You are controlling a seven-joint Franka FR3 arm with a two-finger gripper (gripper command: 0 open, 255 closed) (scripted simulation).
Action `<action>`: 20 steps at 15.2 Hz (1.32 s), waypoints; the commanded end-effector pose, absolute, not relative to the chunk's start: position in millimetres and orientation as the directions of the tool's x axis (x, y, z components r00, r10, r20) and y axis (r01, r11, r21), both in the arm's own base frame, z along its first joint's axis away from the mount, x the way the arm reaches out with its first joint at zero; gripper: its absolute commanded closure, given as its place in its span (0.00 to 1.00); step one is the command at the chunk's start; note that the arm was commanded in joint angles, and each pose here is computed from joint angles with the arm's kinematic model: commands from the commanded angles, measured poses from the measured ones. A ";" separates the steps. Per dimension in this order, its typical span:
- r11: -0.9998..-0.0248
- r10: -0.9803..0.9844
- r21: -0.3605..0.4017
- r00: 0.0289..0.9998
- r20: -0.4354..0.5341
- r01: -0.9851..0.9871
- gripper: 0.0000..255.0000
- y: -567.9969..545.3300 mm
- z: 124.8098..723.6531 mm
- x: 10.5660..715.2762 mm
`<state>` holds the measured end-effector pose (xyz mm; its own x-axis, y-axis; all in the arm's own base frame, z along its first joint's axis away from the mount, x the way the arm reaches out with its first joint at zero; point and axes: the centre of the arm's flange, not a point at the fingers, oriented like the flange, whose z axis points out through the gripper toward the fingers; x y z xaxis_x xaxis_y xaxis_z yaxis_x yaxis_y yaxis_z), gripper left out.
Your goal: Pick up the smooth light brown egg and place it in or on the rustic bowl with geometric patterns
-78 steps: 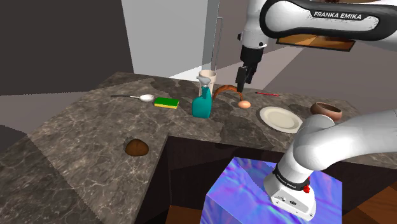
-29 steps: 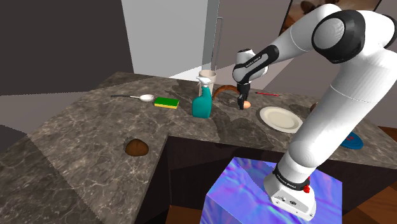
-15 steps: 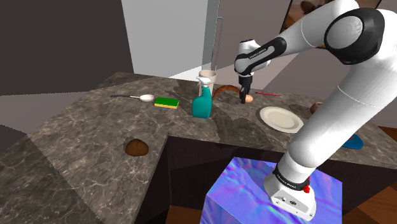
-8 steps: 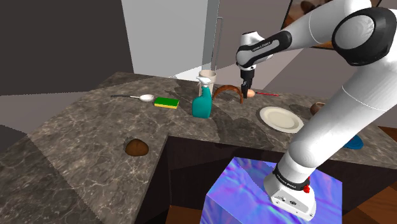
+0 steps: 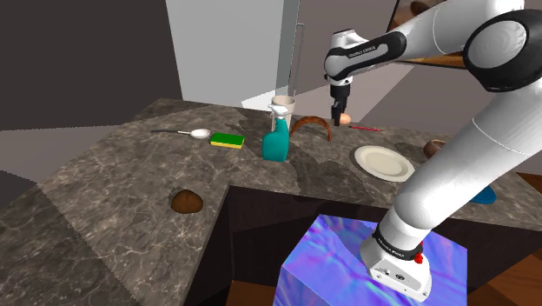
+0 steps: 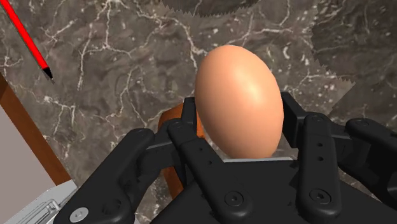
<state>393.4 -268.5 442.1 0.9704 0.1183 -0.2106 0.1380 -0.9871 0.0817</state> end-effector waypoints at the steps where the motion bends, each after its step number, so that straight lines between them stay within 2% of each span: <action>1: -0.987 0.118 0.081 0.970 -0.211 0.138 1.00 -269.6 454.0 393.1; 8: -0.987 0.118 0.081 0.970 -0.211 0.138 1.00 -269.6 488.3 393.1; 20: -0.987 0.118 0.081 0.970 -0.211 0.138 1.00 -347.8 486.9 255.3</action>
<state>264.9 -338.6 484.1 0.9705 0.1175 -0.2104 0.1371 -0.9872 0.0810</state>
